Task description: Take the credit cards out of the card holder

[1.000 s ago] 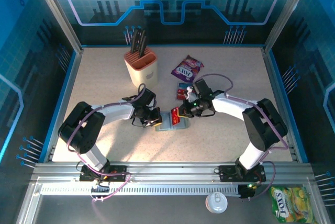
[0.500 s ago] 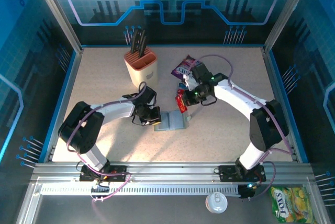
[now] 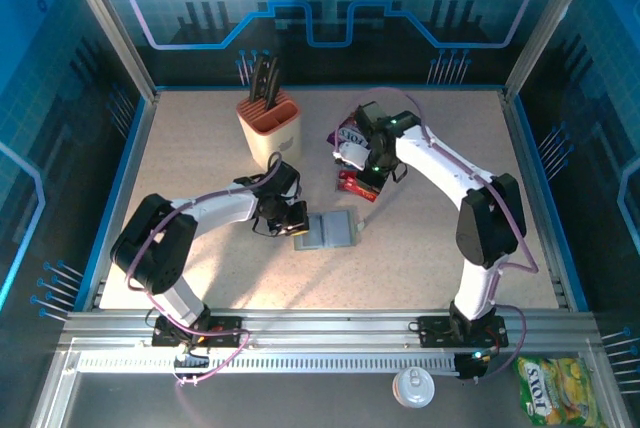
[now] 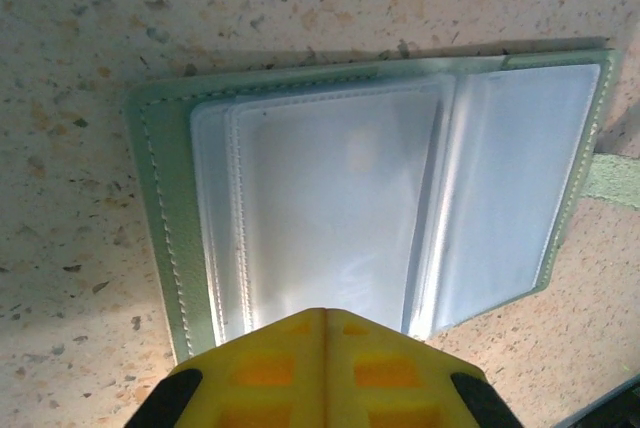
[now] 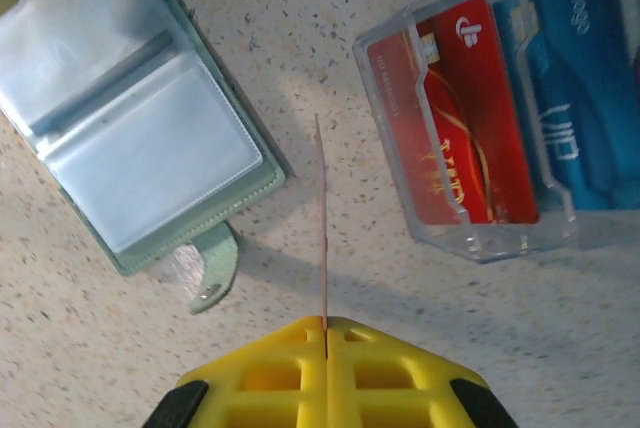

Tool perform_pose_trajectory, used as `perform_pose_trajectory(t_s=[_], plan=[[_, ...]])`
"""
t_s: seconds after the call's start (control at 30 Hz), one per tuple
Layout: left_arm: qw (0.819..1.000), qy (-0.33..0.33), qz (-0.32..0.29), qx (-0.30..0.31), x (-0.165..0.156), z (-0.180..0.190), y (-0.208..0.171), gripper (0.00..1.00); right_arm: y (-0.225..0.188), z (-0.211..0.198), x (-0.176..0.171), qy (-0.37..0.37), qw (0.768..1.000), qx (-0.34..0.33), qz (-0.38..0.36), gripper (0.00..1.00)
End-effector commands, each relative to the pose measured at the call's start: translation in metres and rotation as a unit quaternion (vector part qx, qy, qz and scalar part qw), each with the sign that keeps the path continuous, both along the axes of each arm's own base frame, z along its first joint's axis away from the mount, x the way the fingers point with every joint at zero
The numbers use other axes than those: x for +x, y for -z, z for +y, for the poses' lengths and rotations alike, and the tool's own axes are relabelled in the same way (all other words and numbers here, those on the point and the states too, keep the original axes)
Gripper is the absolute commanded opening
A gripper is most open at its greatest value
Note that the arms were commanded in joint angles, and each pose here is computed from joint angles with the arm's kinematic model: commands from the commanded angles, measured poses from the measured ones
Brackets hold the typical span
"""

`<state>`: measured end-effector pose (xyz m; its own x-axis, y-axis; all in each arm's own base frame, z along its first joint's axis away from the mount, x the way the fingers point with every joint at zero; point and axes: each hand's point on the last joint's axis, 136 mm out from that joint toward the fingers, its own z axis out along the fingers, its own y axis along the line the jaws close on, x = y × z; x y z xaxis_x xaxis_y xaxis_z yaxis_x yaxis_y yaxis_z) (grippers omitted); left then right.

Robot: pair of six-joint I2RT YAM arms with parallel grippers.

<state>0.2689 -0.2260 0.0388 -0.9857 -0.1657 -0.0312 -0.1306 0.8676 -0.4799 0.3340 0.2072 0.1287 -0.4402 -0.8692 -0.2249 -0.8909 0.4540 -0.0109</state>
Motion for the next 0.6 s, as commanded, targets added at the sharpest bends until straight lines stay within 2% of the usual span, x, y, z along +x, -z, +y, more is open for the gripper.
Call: perform_pose_trajectory(t_s=[0.0,0.27,0.57], plan=[[1.000,0.021,-0.019,-0.005,0.001,-0.001,-0.020,0.08,-0.004,-0.006,-0.004,-0.097,0.994,-0.040,0.005,0.00],[0.999,0.023,-0.029,0.008,0.001,0.005,-0.027,0.09,-0.012,-0.002,0.026,-0.125,0.991,-0.039,0.007,0.00],[0.999,0.003,-0.037,0.013,0.003,0.012,-0.032,0.09,-0.004,-0.007,0.055,-0.136,0.989,-0.056,0.010,0.00]])
